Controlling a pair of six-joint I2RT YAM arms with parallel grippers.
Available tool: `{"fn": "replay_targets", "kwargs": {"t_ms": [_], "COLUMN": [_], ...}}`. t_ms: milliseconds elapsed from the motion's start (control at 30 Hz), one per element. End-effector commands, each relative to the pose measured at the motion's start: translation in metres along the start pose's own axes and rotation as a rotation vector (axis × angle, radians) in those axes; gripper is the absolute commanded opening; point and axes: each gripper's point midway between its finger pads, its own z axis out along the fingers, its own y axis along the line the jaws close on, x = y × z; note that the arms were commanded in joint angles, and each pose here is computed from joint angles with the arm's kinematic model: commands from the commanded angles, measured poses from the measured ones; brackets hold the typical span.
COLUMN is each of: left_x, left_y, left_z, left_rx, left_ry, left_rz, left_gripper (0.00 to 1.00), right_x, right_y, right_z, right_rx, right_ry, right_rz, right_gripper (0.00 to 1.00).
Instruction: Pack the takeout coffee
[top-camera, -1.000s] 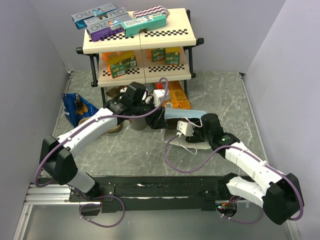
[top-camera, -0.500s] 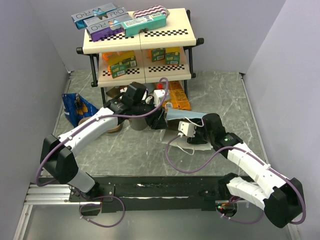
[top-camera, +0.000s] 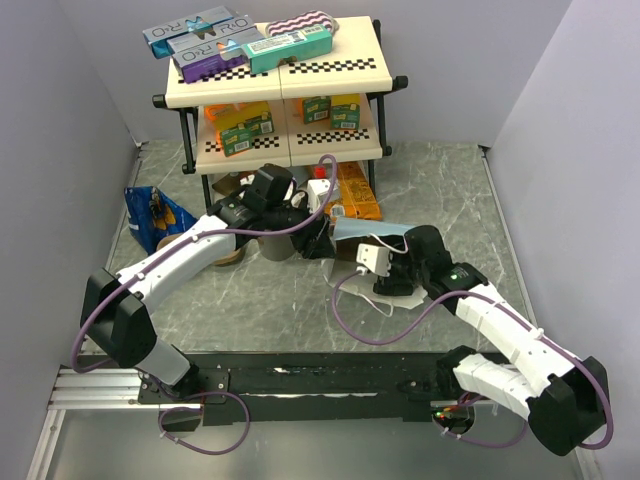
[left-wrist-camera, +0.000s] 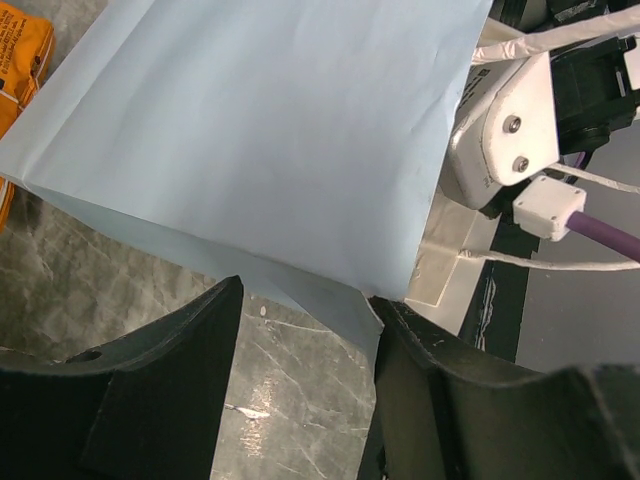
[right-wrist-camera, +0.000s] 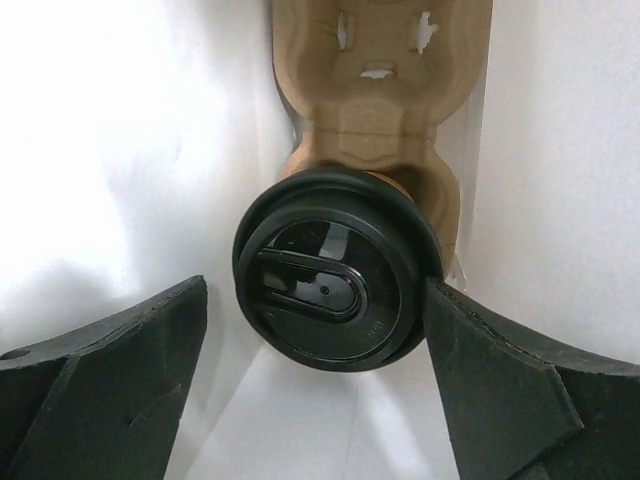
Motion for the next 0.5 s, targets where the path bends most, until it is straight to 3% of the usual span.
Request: {"fn": "replay_targets", "kwargs": {"t_ms": [0,467], "left_x": [-0.005,-0.005], "left_y": [0.001,0.002], "left_z": [-0.001,0.001], "left_rx": [0.008,0.011], "left_ry": [-0.019,-0.015], "left_rz": [0.016,0.011], "left_gripper": [0.58,0.59], "right_x": [-0.010,-0.003], "right_y": [-0.011,-0.035], "right_z": [-0.010,-0.012], "right_rx": [0.016,0.126], "right_ry": [-0.024,0.030], "right_rz": [0.030,0.044], "right_gripper": [0.94,0.95]}}
